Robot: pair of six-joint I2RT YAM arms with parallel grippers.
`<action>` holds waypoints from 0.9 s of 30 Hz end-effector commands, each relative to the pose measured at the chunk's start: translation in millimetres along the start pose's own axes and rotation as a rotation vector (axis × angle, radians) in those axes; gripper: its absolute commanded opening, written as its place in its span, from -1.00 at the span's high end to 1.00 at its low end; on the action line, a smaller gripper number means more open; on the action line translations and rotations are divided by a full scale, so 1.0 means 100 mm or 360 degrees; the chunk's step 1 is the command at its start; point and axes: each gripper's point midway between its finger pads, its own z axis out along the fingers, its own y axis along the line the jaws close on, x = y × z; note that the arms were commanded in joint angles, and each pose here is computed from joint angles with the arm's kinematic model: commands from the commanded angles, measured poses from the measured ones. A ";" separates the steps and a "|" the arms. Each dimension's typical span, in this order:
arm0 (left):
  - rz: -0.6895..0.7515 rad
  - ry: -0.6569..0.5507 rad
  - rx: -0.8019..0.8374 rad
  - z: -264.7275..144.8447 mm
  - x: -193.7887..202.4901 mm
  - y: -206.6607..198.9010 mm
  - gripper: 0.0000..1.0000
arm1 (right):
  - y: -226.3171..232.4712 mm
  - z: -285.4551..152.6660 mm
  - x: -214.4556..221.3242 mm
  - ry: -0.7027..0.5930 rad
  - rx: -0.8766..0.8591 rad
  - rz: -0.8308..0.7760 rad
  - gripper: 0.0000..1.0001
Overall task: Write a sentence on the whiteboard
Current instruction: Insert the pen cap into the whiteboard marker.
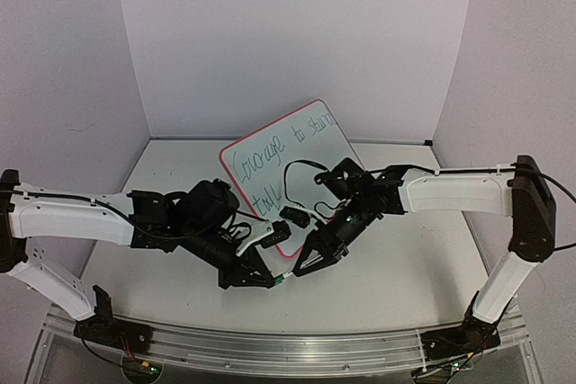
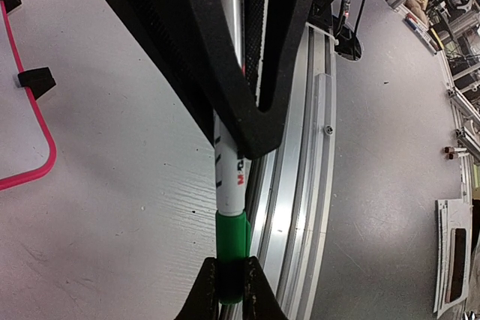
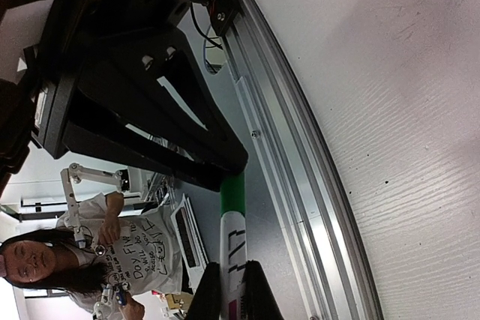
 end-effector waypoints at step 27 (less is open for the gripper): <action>-0.0109 -0.0573 -0.0457 -0.57 -0.54 0.44 0.13 | -0.24 -0.45 -0.19 -0.0384 0.0473 -0.0093 1.00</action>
